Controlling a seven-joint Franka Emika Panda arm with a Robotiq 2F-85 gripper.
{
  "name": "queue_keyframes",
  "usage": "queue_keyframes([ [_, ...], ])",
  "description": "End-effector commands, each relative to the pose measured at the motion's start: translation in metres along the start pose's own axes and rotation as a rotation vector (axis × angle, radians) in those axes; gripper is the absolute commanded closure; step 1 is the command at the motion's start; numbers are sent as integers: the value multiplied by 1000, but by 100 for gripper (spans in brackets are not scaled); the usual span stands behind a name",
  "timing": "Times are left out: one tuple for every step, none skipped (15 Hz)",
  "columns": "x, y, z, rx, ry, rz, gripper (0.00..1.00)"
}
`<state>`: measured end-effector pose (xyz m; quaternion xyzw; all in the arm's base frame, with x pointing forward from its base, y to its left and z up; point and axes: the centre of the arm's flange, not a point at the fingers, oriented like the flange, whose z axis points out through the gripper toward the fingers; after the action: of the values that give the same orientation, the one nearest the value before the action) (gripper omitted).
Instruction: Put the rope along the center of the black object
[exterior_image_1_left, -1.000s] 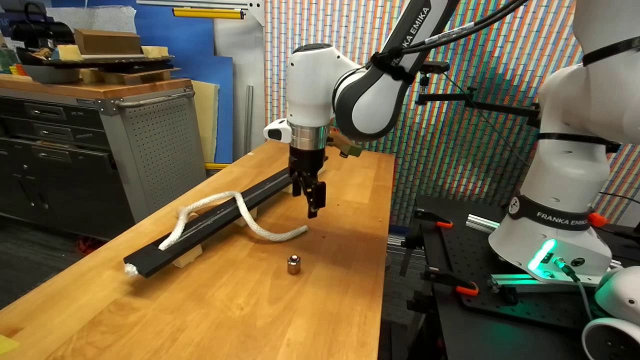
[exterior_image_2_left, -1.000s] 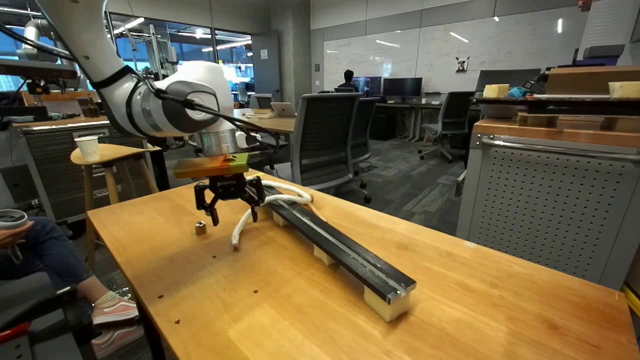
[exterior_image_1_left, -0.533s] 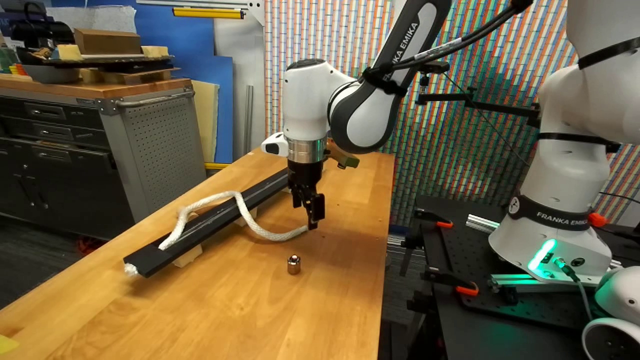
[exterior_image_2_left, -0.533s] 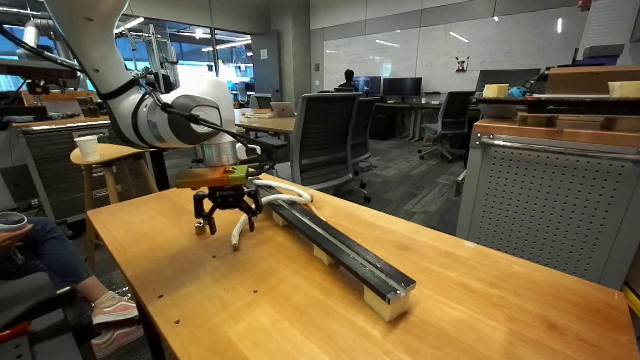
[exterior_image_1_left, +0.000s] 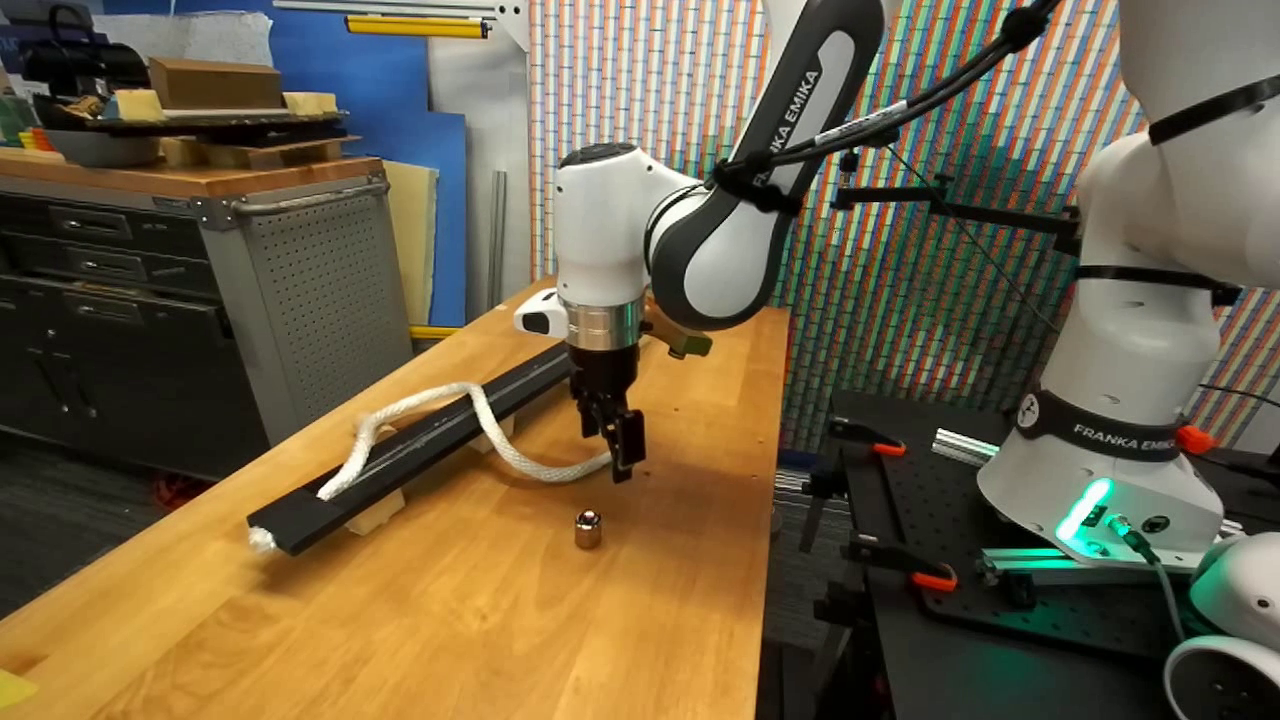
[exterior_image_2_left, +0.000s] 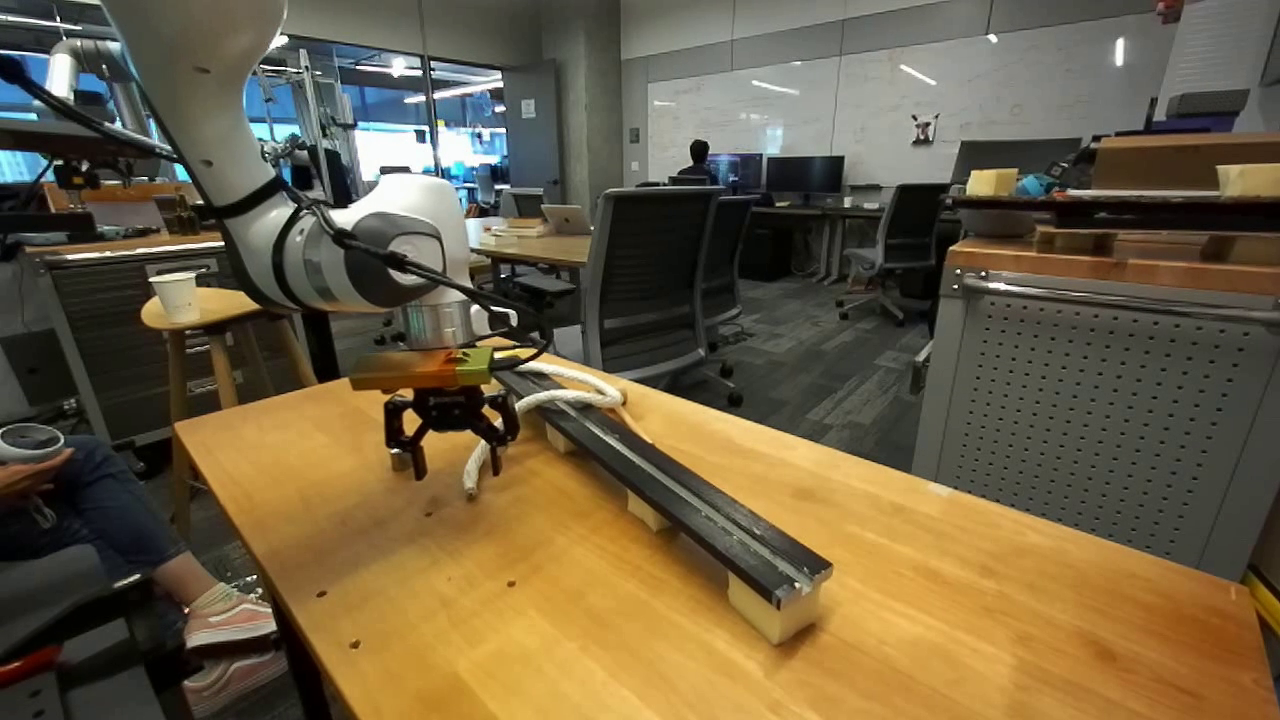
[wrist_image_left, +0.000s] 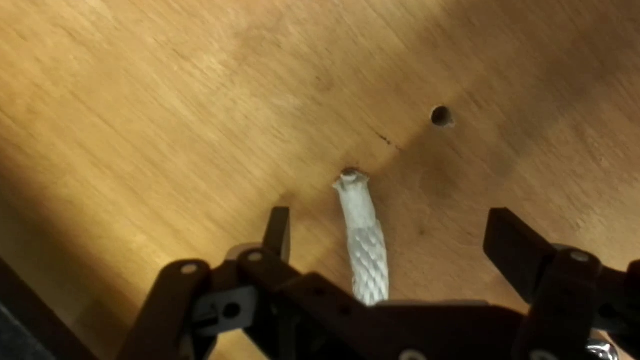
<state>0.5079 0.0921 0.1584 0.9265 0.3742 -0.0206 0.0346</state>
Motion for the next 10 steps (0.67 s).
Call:
queue_keyframes([
  [13,4,2,18,-3,14,1],
  [13,4,3,17,-4,12,9],
  [14,4,4,18,-5,11,26],
  [14,4,5,20,-7,9,30],
  [15,5,6,22,-8,7,38],
  [15,5,7,25,-9,6,48],
  [15,5,8,26,-10,7,55],
  [15,5,8,27,-11,7,64],
  [16,6,7,29,-10,9,70],
  [17,4,6,34,-14,10,78],
])
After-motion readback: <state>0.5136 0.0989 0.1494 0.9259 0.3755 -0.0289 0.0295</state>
